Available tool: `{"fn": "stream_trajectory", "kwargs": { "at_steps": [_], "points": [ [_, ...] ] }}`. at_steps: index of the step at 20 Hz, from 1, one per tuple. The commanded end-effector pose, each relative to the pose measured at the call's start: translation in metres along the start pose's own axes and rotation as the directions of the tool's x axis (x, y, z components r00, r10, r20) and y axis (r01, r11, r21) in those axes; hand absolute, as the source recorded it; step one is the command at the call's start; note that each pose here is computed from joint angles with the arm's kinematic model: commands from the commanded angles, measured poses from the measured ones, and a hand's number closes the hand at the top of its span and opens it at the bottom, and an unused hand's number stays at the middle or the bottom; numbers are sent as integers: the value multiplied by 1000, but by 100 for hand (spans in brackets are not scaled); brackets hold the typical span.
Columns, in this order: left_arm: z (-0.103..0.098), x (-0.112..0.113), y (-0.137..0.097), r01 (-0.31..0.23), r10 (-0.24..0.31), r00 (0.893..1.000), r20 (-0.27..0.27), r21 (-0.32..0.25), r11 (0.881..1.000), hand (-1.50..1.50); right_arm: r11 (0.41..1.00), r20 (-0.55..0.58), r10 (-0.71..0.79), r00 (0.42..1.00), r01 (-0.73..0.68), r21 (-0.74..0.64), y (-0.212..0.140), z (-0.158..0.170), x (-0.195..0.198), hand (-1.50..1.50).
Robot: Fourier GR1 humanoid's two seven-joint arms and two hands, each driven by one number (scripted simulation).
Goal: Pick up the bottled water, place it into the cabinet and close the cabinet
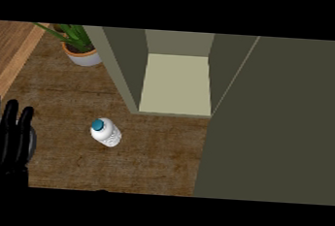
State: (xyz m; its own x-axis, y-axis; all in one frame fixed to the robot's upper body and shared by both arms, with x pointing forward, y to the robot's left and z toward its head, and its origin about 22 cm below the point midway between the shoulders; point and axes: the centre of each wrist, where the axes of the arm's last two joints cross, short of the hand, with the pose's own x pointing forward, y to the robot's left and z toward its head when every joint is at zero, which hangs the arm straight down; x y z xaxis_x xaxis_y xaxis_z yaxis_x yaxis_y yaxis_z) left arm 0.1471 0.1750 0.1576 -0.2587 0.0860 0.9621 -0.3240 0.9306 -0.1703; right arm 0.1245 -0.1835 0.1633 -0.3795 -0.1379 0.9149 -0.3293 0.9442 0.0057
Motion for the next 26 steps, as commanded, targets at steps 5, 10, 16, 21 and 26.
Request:
{"fn": "stream_trajectory", "kwargs": {
  "at_steps": [5,10,16,21,26],
  "points": [
    [8,26,16,26,-29,997,74,46,999,-150,999,29,20,999,-19,-27,11,4,17,-150],
    [20,27,17,55,-57,997,50,46,997,-150,999,22,38,999,-38,-23,12,9,24,-150],
    [5,12,20,85,-86,996,25,65,994,-150,999,29,33,999,-32,-41,21,11,23,-150],
    [4,5,15,100,-99,995,-14,53,994,-150,998,26,38,999,-37,-41,24,20,30,-150],
    [-4,-18,10,159,-157,987,-25,73,985,-150,999,-7,36,999,-37,-40,20,25,38,-150]
  ]
}}
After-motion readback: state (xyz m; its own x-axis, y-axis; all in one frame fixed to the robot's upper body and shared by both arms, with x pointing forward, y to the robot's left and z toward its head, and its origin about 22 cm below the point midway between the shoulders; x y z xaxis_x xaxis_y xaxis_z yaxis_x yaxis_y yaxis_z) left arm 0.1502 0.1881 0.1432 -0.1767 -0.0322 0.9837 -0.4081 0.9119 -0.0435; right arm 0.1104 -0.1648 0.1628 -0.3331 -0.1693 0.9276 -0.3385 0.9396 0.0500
